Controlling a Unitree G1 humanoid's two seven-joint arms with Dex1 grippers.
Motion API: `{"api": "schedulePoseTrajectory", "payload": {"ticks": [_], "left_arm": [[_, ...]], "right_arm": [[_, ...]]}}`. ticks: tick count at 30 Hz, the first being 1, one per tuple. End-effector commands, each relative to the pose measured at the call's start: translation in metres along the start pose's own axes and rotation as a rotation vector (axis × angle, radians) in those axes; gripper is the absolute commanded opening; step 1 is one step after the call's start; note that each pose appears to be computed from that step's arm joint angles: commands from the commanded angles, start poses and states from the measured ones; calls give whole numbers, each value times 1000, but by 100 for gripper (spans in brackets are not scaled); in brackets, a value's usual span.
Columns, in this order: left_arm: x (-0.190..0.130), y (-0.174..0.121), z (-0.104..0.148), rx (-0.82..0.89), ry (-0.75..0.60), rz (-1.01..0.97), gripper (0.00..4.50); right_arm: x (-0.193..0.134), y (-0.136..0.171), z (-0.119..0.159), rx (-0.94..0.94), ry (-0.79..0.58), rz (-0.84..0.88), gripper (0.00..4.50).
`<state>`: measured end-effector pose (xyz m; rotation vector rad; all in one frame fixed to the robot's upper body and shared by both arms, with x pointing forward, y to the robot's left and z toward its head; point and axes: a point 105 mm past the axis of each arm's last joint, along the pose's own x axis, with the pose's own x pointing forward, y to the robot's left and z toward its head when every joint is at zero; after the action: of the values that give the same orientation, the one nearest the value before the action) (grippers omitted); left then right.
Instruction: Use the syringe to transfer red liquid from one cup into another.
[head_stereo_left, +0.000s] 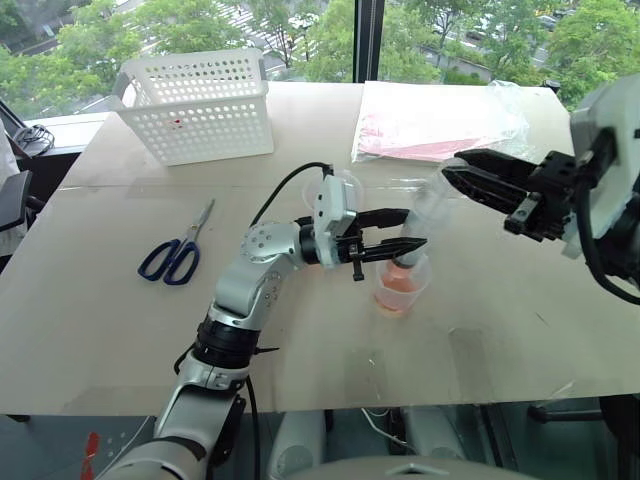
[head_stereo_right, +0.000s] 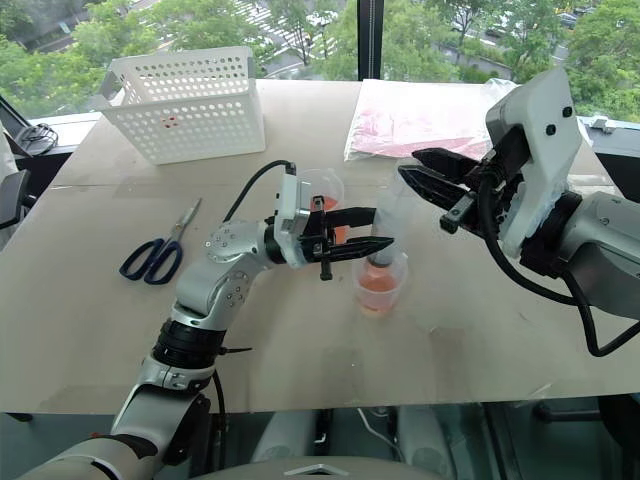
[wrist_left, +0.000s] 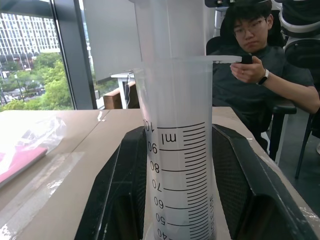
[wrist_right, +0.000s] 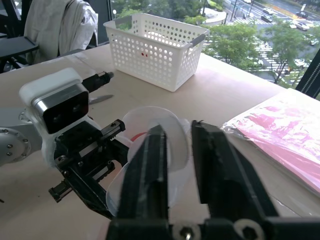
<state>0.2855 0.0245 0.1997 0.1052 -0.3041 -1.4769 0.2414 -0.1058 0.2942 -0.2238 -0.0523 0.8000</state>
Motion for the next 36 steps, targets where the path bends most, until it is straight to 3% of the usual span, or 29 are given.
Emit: {"api": "schedulePoseTrajectory", "payload": {"ticks": [1, 11, 24, 36], "left_arm": [[5, -13, 13, 39, -48, -63, 132], [10, -14, 14, 14, -83, -59, 132], [12, -13, 28, 2, -127, -32, 132], [12, -11, 41, -2, -143, -9, 132]], "right_arm": [[-3, -8, 11, -46, -17, -31, 5], [7, 7, 0, -90, 27, 100, 5], [23, 37, -50, -5, 114, 324, 5], [17, 50, -73, 9, 153, 407, 5]]}}
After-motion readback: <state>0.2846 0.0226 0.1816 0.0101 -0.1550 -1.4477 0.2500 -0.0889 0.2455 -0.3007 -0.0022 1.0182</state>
